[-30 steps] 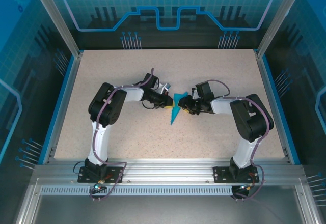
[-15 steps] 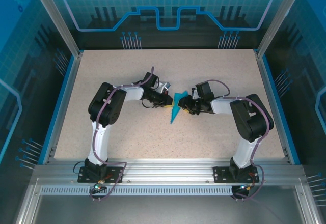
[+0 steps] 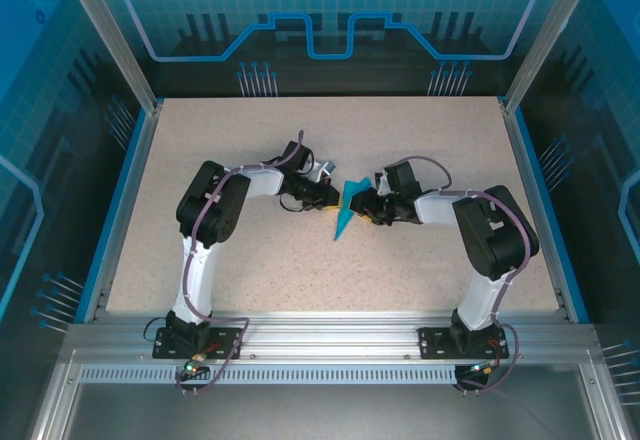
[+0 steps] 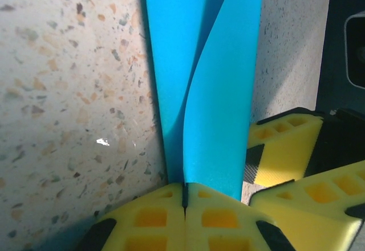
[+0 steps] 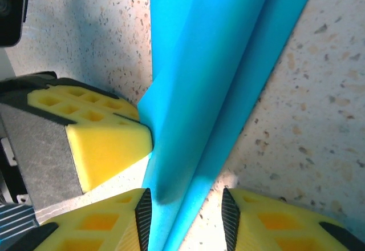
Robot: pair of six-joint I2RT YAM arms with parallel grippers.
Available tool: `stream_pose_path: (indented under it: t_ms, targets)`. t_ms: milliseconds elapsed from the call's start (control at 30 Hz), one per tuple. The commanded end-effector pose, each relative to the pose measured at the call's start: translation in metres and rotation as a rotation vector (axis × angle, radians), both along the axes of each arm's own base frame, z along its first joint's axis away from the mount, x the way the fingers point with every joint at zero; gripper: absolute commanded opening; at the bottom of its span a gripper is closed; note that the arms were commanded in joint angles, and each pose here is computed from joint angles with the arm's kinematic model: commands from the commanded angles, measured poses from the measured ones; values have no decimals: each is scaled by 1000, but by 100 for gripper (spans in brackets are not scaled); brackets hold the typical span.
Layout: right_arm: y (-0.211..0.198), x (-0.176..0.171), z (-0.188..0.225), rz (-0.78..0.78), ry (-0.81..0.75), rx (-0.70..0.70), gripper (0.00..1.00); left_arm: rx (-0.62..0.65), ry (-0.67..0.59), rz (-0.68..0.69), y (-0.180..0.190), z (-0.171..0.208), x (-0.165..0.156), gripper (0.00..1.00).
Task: Fold a paper plane with a square sheet of paper (fold left side to right side)
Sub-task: Fold the wing for the fifth time at the center of the table.
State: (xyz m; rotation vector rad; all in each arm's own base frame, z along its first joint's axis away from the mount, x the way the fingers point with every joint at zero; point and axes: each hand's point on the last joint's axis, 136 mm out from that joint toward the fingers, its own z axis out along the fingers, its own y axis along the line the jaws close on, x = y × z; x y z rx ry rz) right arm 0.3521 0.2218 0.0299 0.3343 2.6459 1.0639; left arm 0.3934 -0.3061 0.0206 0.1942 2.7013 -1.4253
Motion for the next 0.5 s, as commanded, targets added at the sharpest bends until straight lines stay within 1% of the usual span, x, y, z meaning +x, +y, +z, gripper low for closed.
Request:
stream_pose_path:
  t_ms: [0, 67, 100, 133, 167, 300, 467]
  targets:
    - [-9, 6, 29, 12, -75, 17, 39, 40, 8, -2, 5, -18, 3, 0]
    - [-8, 14, 40, 17, -106, 34, 33, 44, 3, -1, 5, -18, 4, 0]
    - [-7, 14, 39, 20, -104, 37, 31, 48, 4, 0, 6, -19, 4, 0]
    - [-4, 24, 48, 22, -128, 50, 30, 50, 3, 0, 6, -19, 4, 0]
    - [-1, 28, 49, 26, -131, 58, 28, 54, 2, 2, 7, -19, 4, 0]
    - [10, 40, 43, 39, -118, 67, 25, 74, -1, 8, 9, -22, 5, 0]
    - [18, 47, 32, 56, -104, 61, 25, 107, -6, 26, 13, -25, 6, 0]
